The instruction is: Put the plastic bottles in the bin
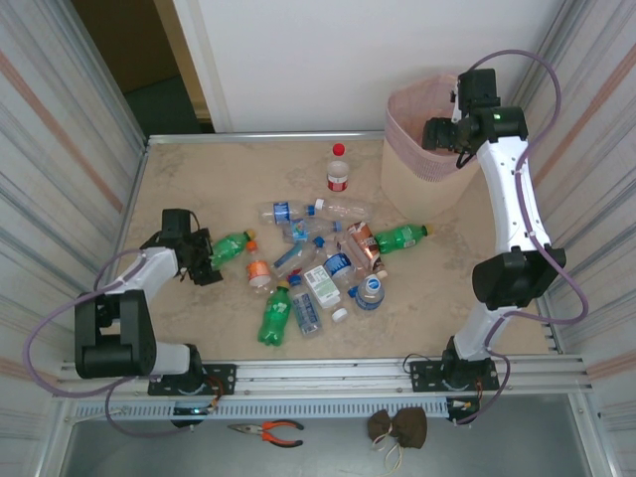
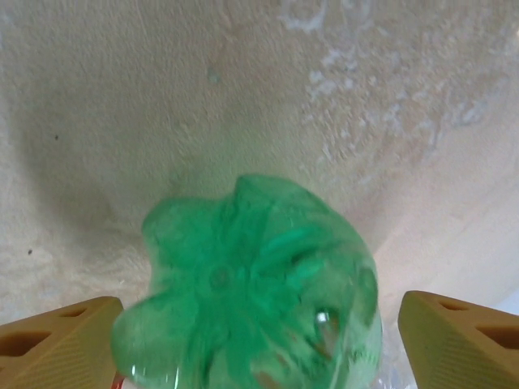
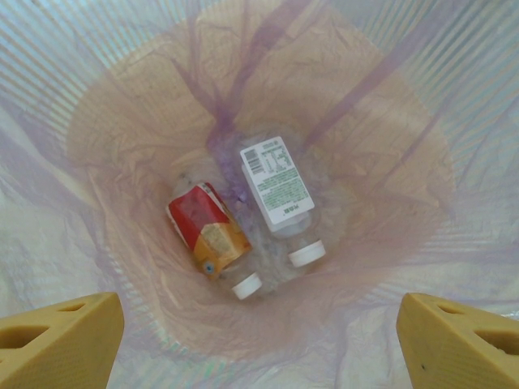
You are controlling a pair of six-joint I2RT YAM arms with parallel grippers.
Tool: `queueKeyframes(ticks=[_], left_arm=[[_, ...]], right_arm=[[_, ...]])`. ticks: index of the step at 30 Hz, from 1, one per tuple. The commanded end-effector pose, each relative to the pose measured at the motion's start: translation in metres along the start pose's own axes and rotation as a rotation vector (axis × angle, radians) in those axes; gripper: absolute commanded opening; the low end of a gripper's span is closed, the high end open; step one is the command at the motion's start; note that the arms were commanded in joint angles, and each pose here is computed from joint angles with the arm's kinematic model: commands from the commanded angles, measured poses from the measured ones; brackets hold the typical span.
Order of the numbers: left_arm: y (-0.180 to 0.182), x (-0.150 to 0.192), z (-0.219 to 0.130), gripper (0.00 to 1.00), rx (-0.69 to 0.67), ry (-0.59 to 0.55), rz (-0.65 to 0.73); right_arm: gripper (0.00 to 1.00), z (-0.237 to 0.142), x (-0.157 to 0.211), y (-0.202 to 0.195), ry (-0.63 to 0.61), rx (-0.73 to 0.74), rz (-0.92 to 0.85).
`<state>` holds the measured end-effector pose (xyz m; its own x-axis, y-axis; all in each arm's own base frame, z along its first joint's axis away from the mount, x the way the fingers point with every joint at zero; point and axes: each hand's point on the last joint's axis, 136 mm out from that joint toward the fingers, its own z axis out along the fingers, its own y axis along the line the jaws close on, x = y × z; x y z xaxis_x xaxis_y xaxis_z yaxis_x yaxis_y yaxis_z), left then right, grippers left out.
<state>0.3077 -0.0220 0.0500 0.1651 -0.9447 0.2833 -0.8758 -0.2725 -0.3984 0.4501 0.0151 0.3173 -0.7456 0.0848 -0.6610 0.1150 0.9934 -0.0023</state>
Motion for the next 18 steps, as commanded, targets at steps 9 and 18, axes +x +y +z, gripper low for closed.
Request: queueKeyframes(ticks=[9,18], left_arm=[[-0.002,-0.001,0.015,0.71,-0.04,0.018,-0.007],[-0.022,-0.002,-0.008,0.59,0.045,-0.011,0.051]], right_arm=[[0.85,-0.025,0.0,-0.003,-0.046,-0.007,0.011],[0.84,-0.036,-0.002,-0.002,-0.068,-0.015,0.009]])
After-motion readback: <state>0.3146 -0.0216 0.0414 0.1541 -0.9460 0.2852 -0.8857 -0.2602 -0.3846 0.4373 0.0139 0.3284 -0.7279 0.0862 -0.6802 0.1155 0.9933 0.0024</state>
